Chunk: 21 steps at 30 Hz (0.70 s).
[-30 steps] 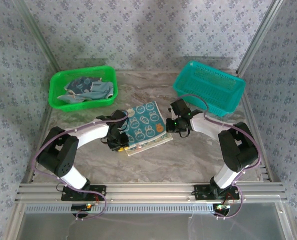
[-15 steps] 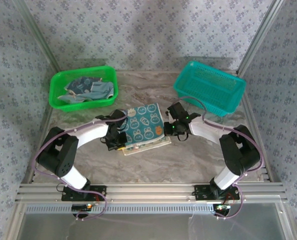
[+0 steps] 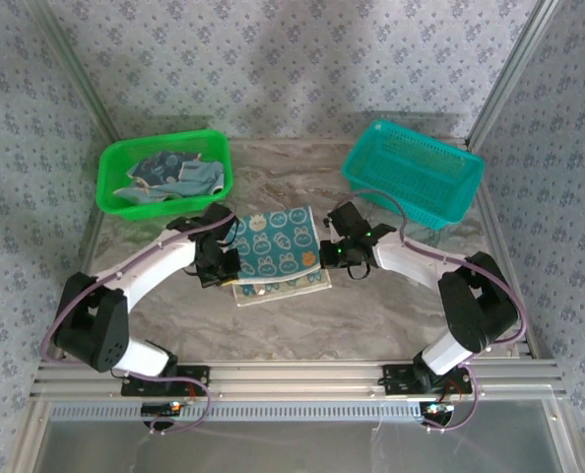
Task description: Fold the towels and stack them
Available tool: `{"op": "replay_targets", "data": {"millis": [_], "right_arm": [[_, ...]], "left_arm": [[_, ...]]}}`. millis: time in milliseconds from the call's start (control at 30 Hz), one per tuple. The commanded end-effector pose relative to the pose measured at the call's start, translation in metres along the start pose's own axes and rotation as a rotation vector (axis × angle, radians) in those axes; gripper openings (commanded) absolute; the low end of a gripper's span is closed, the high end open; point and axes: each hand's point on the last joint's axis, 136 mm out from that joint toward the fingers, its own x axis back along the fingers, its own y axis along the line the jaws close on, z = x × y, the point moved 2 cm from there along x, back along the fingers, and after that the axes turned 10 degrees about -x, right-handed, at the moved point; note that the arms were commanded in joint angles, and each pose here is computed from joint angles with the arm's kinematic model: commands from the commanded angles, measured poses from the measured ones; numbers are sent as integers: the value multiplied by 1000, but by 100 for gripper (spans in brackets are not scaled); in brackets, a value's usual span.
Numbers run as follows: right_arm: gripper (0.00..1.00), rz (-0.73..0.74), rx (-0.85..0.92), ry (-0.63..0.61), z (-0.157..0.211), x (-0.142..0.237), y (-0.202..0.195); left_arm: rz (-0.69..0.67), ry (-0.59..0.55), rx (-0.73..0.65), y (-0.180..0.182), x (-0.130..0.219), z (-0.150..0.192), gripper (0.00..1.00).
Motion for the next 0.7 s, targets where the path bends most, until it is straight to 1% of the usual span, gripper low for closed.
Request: {"op": "replay_targets", "data": {"millis": [0,133,233,467,567,667], "right_arm": [[6,11,-4,5,3,9,0],[6,17,-4,19,9,11,-4],[6,12,2,33,11,16,-4],[4,-20,15,-23,-17,35,9],[4,-31,16,-37,-21,43,13],[4,-34,12,-46,-22,50,13]], "left_arm": [[26,54,20,-6,7,20,0],[54,55,41,-9,7,31,0],[65,36,44,-12,16,30,0],[104,-30,29,-27,52,7,0],[140,-41,36,-34,59,7,0],[146,-50,46,-33,65,10,0]]}}
